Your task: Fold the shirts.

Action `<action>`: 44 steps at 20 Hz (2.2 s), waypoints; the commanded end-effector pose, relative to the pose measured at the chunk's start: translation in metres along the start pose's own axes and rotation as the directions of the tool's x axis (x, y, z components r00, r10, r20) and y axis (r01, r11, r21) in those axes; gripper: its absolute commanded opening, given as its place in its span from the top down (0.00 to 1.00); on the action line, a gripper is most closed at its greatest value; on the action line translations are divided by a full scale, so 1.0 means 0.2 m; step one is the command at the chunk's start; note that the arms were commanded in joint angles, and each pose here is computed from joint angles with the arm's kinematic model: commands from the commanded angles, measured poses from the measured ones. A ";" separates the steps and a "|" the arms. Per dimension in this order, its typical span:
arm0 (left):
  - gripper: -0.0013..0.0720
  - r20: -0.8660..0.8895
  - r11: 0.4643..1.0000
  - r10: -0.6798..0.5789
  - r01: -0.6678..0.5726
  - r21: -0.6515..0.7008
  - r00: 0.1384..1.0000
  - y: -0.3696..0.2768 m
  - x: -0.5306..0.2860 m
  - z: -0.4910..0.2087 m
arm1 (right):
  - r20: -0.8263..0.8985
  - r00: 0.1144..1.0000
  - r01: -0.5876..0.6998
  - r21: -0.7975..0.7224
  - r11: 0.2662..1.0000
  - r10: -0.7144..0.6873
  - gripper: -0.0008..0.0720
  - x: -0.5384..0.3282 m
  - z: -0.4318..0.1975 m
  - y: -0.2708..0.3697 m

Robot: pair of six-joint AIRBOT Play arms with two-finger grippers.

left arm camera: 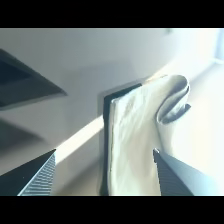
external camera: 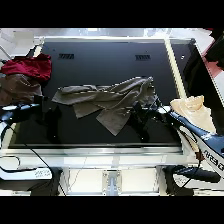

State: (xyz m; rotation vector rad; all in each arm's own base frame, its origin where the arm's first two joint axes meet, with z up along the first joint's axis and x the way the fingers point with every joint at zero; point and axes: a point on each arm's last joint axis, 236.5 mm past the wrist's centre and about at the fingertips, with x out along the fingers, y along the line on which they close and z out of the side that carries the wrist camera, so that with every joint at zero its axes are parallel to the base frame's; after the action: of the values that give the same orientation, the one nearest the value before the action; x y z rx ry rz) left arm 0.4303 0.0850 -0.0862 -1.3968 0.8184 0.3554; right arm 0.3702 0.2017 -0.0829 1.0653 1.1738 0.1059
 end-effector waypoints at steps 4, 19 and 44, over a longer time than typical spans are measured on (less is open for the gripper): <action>0.23 0.012 0.989 -0.150 0.150 0.003 0.989 -0.10 0.17 0.01 | -0.019 1.000 -0.007 -0.008 1.000 0.007 0.97 0.00 -0.02 0.02; 0.97 -0.011 0.755 -0.470 0.408 0.513 0.883 -0.86 -0.36 0.00 | 0.115 0.970 -0.134 -0.489 0.862 0.216 0.97 -0.43 0.02 0.45; 0.98 -0.021 0.216 -0.125 0.048 0.975 0.992 -1.29 -1.19 -0.32 | 0.429 0.776 0.229 -0.875 0.427 0.462 0.97 -1.42 0.41 1.56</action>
State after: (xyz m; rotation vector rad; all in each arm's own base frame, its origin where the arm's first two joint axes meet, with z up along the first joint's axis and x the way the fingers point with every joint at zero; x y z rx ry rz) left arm 0.3800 0.0532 0.3576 -0.1948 0.3790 -0.1861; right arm 0.3799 0.1547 0.4154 0.1079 0.0537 0.4962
